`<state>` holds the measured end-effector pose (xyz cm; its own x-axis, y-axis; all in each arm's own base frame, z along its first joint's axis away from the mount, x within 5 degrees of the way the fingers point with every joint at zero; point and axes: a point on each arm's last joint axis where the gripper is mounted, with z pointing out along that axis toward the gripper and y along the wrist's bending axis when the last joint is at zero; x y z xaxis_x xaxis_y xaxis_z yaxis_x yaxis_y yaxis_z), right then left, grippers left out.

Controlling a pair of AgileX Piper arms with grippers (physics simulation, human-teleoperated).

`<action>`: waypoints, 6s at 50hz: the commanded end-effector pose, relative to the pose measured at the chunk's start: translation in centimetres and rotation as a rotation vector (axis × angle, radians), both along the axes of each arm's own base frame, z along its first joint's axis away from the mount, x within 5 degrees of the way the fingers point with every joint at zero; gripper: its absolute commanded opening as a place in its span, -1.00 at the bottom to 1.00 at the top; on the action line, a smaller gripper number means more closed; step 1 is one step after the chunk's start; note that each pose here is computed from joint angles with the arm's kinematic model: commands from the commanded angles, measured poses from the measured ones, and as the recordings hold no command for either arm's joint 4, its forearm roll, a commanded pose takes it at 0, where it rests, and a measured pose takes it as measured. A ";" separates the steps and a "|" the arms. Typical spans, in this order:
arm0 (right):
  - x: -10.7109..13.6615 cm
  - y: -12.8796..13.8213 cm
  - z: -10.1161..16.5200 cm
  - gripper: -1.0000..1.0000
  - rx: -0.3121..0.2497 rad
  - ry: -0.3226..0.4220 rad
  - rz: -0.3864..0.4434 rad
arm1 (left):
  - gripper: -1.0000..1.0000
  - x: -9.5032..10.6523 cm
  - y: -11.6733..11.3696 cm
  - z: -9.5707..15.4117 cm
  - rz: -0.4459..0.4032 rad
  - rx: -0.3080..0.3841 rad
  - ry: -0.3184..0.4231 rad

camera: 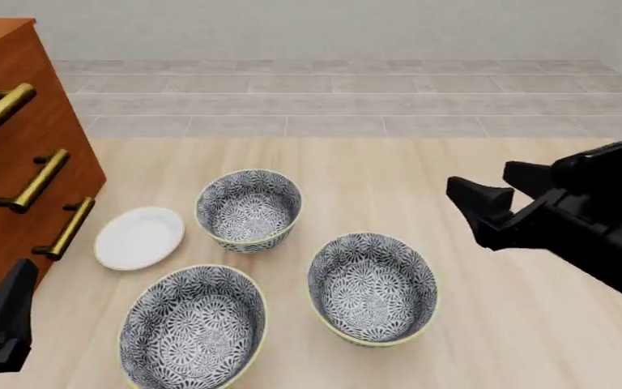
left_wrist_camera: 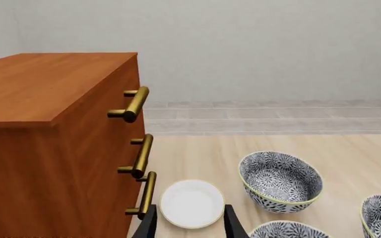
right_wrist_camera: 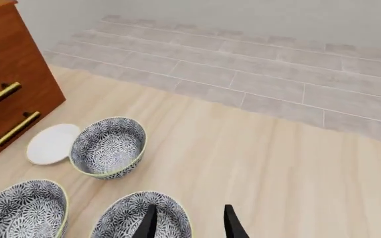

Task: Stack the bowl at the front on the bowl in the middle.

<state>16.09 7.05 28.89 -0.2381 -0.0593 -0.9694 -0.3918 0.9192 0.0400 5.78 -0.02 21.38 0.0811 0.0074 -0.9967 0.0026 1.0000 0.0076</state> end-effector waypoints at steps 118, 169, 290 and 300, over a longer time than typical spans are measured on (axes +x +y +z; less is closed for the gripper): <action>24.2 19.5 -8.8 1.00 -0.165 0.560 0.093 | 1.00 0.5 0.0 0.0 0.001 -0.024 0.017; 22.8 21.2 -14.9 1.00 -0.219 0.603 0.138 | 1.00 0.0 0.0 -0.1 -0.002 -0.025 0.012; 12.6 13.2 4.6 -1.00 -0.045 0.294 0.157 | 1.00 -0.2 -0.1 0.1 -0.029 -0.036 -0.015; 10.7 12.1 4.2 -1.00 -0.014 0.295 0.152 | 1.00 -0.2 -0.2 0.1 -0.036 -0.029 -0.016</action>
